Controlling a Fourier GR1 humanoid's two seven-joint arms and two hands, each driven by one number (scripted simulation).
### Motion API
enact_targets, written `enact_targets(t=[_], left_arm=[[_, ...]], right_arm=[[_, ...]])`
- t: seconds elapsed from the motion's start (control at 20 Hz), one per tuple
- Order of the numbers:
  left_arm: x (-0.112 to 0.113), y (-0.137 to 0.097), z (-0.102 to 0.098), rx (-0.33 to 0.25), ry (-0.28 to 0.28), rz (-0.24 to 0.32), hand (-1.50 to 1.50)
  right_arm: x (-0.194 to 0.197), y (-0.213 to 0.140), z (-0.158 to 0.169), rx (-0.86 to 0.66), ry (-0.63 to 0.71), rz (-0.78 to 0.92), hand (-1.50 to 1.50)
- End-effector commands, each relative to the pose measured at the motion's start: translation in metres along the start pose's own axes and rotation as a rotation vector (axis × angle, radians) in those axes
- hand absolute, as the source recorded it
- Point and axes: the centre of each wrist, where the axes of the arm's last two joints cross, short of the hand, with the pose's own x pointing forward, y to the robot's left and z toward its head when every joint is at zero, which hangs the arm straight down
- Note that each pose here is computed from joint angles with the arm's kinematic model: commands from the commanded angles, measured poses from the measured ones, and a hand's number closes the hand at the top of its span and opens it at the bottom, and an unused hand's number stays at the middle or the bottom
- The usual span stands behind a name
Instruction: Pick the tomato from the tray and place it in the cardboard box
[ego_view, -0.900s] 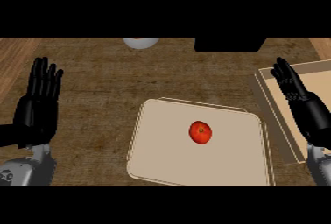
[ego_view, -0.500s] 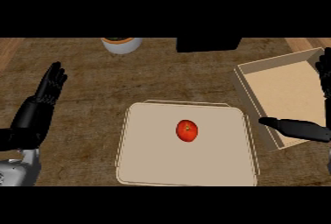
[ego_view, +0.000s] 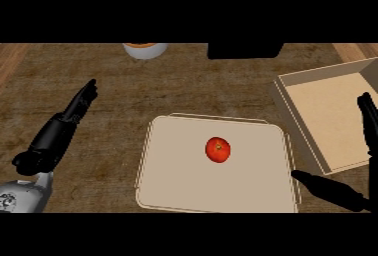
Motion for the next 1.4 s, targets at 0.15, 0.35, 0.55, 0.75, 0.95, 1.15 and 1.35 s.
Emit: enact_targets(t=[0.15,0.35,0.55,0.75,0.95,1.15,1.35], left_arm=[[0.006,0.002,-0.018,-0.044,-0.016,-0.001,0.0],[0.005,-0.011,-0.013,-0.057,-0.02,0.007,0.0],[0.014,-0.015,-0.034,-0.082,-0.043,-0.011,0.0],[0.004,-0.018,-0.026,-0.077,-0.049,-0.008,0.0],[0.002,-0.015,-0.021,-0.081,-0.027,0.002,0.0],[-0.005,-0.015,-0.02,-0.07,-0.029,0.004,0.0],[-0.004,-0.013,-0.022,-0.059,-0.036,-0.018,0.0]], right_arm=[[0.044,0.002,0.016,0.189,0.065,0.285,-1.5],[0.069,0.019,0.028,0.365,0.122,0.426,-1.5],[0.106,0.041,0.009,0.48,0.165,0.48,-1.5],[0.13,0.064,-0.006,0.535,0.222,0.594,-1.5],[0.144,0.098,0.005,0.595,0.285,0.64,-1.5],[0.159,0.124,-0.009,0.637,0.348,0.615,-1.5],[0.167,0.141,-0.019,0.668,0.383,0.605,-1.5]])
